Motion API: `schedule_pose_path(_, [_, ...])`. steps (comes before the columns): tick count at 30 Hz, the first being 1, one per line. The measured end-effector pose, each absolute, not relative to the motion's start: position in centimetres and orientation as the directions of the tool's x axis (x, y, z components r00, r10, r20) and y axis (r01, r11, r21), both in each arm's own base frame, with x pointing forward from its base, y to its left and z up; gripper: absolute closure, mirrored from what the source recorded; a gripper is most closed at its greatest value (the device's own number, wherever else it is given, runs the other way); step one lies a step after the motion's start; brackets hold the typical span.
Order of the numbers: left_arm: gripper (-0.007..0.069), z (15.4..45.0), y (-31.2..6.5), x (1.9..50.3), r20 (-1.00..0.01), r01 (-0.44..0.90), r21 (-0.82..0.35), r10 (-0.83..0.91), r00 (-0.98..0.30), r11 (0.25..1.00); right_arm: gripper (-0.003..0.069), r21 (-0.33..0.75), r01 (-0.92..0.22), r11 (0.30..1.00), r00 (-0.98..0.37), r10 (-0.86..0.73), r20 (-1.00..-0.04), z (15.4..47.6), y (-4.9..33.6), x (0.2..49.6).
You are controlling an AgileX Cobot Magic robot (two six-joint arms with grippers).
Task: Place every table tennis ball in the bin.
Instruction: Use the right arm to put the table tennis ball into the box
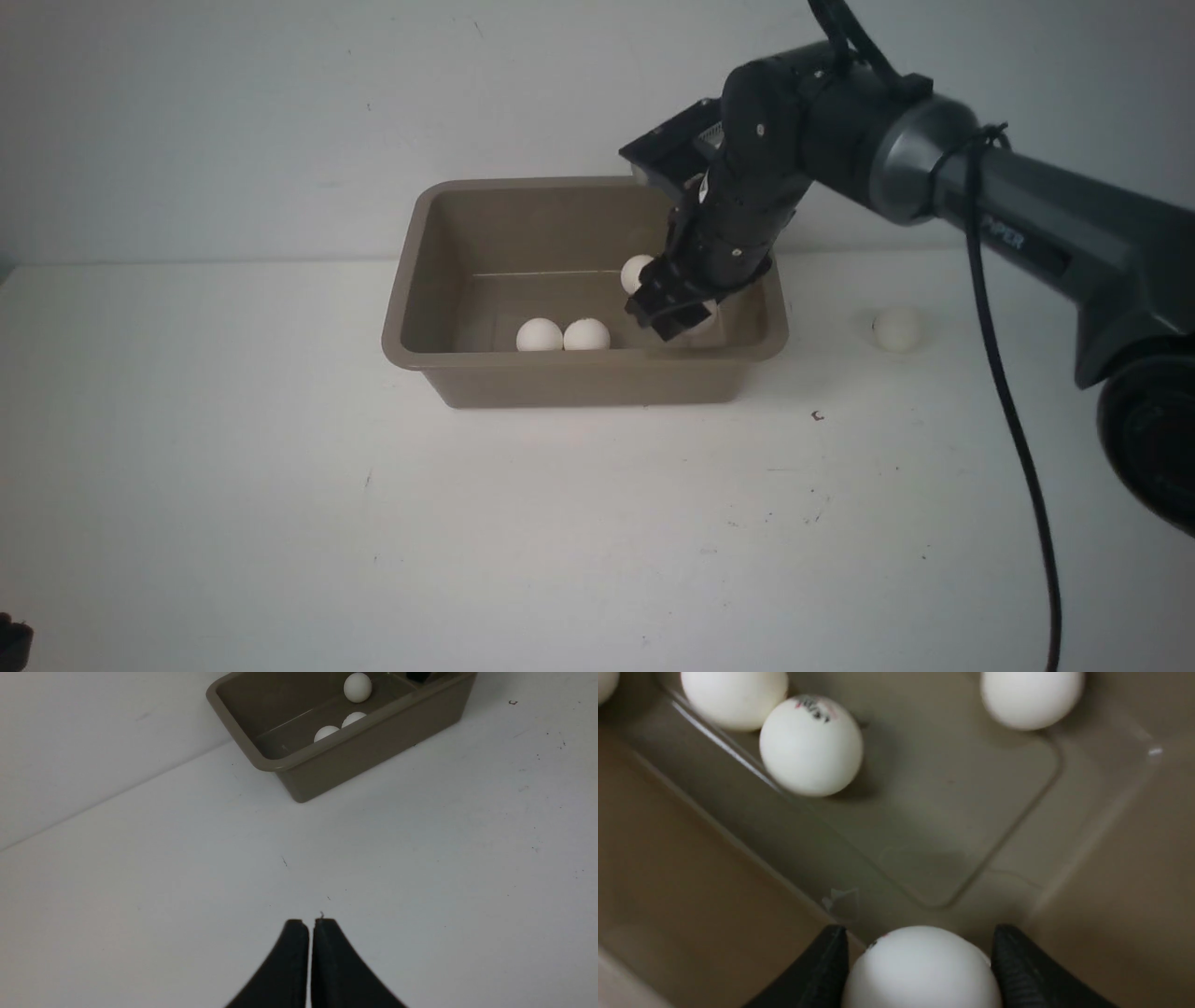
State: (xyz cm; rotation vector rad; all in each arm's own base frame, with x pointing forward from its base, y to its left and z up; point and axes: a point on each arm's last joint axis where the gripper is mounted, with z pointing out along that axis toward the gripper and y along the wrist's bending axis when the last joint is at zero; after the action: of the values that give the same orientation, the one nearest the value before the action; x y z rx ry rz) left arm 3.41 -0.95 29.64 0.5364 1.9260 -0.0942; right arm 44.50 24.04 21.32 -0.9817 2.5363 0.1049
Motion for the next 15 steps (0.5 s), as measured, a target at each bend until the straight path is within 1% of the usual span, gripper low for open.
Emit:
schedule_pose_path(3, [0.0629,29.6,-0.9,3.4,-0.892,0.408,0.179,0.323,-0.316,0.895,0.0296,-0.069,-0.659,0.749,-0.666,-0.624,-0.409,21.2,24.2,44.5])
schedule_pose_path(5, [0.0629,29.6,-0.9,3.4,-0.892,0.408,0.179,0.323,-0.316,0.895,0.0260,-0.067,-0.658,0.750,-0.665,-0.621,-0.415,21.2,24.2,44.5])
schedule_pose_path(8, [0.0629,29.6,-0.9,3.4,-0.892,0.408,0.179,0.323,-0.316,0.895,0.0172,-0.058,-0.648,0.760,-0.675,-0.608,-0.419,21.3,24.3,44.5])
schedule_pose_path(9, [0.0629,29.6,-0.9,3.4,-0.892,0.408,0.179,0.323,-0.316,0.895,0.0153,-0.056,-0.646,0.761,-0.676,-0.605,-0.421,21.3,24.3,44.5])
schedule_pose_path(11, [0.0629,29.6,-0.9,3.4,-0.892,0.408,0.179,0.323,-0.316,0.895,0.0140,-0.057,-0.645,0.762,-0.675,-0.603,-0.424,21.5,24.3,44.5])
schedule_pose_path(14, [0.0629,29.6,-0.9,3.4,-0.892,0.408,0.179,0.323,-0.316,0.895,0.0132,-0.097,-0.646,0.757,-0.658,-0.617,-0.432,22.7,24.0,44.6])
schedule_pose_path(15, [0.0629,29.6,-0.9,3.4,-0.892,0.408,0.179,0.323,-0.316,0.895,0.0131,-0.142,-0.644,0.752,-0.639,-0.631,-0.440,24.0,23.6,44.6])
